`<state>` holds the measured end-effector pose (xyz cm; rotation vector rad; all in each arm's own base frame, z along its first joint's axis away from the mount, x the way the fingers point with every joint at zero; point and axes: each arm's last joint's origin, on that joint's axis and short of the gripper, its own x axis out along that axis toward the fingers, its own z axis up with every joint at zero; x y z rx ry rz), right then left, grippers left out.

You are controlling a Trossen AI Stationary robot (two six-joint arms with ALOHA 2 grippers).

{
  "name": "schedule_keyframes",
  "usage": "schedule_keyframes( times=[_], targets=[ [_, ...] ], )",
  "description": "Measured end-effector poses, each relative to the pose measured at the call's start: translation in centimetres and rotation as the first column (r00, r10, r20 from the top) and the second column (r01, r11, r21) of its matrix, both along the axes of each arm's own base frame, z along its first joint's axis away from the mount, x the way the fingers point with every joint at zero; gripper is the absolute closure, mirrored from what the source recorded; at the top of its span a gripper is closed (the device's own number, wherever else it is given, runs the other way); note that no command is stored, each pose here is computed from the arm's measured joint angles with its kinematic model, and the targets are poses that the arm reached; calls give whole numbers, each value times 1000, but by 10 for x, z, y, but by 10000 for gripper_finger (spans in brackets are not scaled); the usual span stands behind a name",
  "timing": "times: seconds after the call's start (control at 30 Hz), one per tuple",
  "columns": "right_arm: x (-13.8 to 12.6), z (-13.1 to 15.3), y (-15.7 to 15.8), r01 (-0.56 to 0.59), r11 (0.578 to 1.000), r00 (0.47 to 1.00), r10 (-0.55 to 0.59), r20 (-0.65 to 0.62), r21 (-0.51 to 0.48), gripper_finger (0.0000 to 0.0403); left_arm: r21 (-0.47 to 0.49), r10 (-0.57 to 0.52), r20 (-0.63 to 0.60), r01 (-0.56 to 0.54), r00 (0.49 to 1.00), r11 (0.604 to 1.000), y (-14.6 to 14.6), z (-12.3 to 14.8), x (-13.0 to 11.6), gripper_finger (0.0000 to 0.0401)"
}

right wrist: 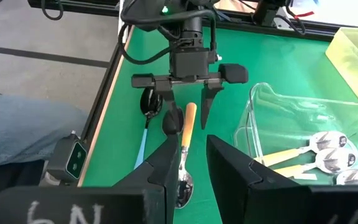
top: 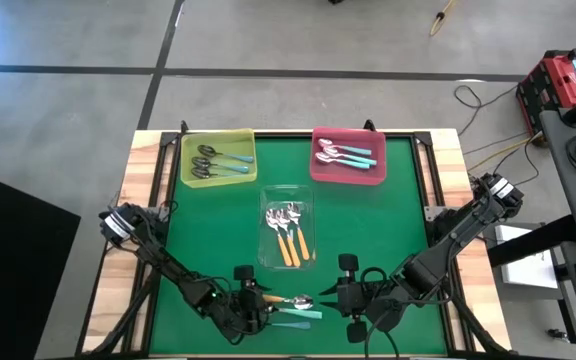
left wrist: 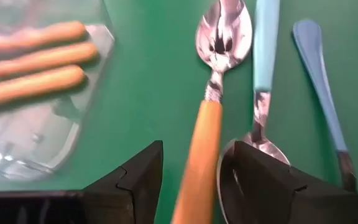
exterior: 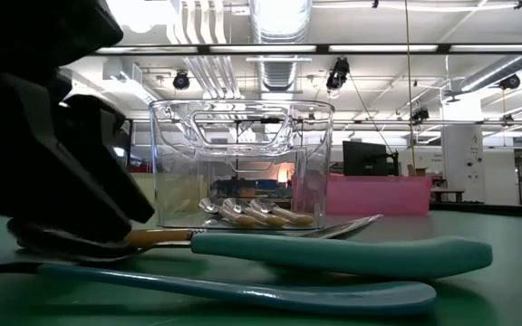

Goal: Sort silverware by color (type)
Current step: Put the yellow spoon into the transparent bin

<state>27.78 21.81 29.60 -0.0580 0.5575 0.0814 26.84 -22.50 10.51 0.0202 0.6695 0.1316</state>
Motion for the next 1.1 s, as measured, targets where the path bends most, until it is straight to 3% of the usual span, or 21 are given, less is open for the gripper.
schedule_keyframes(
  times=[0.27,0.83,1.1],
  targets=[
    [0,0,0,0,1000,1000,0,0,0,323,-39,2,-7,-2,1000,999,-3,0,-2,231],
    [0,0,0,-1,1000,1000,1,0,-2,322,57,67,23,-68,997,996,3,-1,-3,231],
    [0,0,0,-1,1000,1000,1,0,-2,319,-1,23,-19,-23,1000,1000,-1,0,-3,231]
  ],
)
